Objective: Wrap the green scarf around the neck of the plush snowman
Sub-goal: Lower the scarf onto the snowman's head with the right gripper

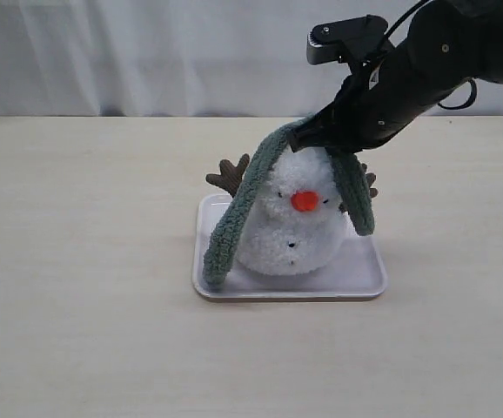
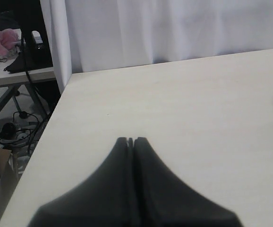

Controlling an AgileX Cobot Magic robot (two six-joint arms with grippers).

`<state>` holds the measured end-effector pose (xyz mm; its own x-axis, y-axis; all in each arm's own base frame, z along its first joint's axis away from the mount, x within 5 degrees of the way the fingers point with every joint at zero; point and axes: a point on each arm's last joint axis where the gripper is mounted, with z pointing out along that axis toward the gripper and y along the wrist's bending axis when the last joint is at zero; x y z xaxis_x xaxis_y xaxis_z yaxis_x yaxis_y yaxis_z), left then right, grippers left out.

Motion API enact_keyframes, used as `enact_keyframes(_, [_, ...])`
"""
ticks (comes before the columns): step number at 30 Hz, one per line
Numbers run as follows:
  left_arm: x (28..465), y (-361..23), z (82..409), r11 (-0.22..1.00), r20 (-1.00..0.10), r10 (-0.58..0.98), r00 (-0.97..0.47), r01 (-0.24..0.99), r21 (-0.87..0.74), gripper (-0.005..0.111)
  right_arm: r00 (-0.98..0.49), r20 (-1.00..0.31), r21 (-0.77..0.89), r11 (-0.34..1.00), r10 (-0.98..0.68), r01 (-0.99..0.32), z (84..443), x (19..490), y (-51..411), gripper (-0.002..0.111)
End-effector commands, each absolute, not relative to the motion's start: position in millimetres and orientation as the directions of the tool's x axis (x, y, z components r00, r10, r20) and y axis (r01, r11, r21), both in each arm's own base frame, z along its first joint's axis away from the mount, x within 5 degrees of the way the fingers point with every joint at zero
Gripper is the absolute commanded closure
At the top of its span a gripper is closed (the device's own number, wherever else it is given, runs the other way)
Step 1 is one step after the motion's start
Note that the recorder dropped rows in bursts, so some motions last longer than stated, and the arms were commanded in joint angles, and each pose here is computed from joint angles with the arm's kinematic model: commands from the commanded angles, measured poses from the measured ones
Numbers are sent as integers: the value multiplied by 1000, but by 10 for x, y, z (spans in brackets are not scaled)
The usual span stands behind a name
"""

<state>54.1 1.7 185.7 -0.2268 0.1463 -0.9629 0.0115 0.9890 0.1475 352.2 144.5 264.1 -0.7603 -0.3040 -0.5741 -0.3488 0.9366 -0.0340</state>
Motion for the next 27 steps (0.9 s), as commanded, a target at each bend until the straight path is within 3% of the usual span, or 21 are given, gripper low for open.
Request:
enact_keyframes(1, [542,13,1853,989,-965,145,-220,16,145,107,-795,-496,-64,928,-350,-368,2624,3466,1397,104])
enact_keyframes(9, [542,13,1853,989,-965,145,-220,16,145,107,-836,-394,-77,920,-382,-384,2516,3370,1351,104])
enact_keyframes(17, [542,13,1853,989,-965,145,-220,16,145,107,-818,-396,-45,899,-417,-436,2481,3346,1392,103])
enact_keyframes(27, [542,13,1853,989,-965,145,-220,16,145,107,-830,-329,-19,882,-450,-471,2456,3277,1395,66])
